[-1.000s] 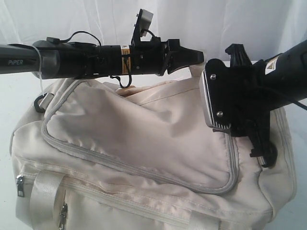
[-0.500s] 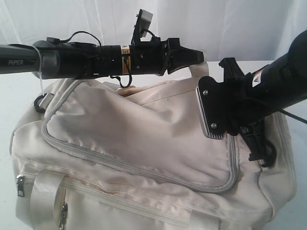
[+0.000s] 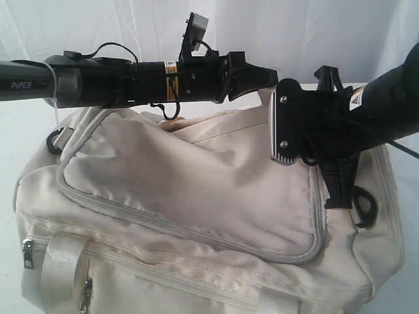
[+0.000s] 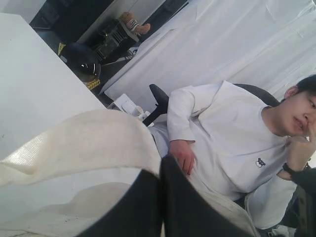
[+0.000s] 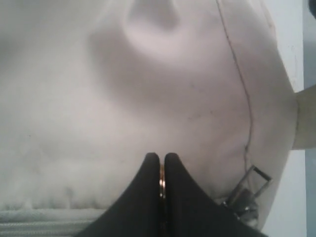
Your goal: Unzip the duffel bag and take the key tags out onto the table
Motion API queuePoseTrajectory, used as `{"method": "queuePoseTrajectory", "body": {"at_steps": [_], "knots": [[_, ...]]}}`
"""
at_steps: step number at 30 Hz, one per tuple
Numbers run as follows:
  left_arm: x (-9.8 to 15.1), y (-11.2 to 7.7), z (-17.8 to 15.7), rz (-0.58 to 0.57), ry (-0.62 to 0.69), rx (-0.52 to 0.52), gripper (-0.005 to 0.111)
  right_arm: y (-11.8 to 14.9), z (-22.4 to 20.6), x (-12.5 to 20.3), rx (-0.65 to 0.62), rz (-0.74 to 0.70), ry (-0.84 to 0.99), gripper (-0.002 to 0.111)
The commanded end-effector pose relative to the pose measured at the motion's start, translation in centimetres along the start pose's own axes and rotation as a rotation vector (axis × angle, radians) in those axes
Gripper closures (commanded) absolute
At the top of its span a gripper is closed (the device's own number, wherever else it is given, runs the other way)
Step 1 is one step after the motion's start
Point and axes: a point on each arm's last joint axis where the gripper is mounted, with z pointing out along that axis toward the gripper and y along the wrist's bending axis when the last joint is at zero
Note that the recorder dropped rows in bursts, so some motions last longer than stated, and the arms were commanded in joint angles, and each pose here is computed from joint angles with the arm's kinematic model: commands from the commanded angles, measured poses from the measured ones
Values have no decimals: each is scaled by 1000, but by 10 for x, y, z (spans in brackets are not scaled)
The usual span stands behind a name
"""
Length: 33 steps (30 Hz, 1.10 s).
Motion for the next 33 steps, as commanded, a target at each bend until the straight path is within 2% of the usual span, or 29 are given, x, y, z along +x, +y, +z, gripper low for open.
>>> {"method": "queuePoseTrajectory", "body": {"at_steps": [1,10,18,29,33], "knots": [[-14,-19,-4,4,-46,65,107,3,-14,0,13,30,-8,108],[-14,-19,-4,4,-46,65,107,13,-43,-1,-35,179,-21,108],[-14,-19,-4,4,-46,65,107,38,-56,5,-270,186,60,108],[-18,-20,-5,-27,-93,79,107,58,-65,-4,-521,276,13,108],[-21,-21,-5,-48,-125,88,107,60,-64,-5,-536,327,11,108]]}}
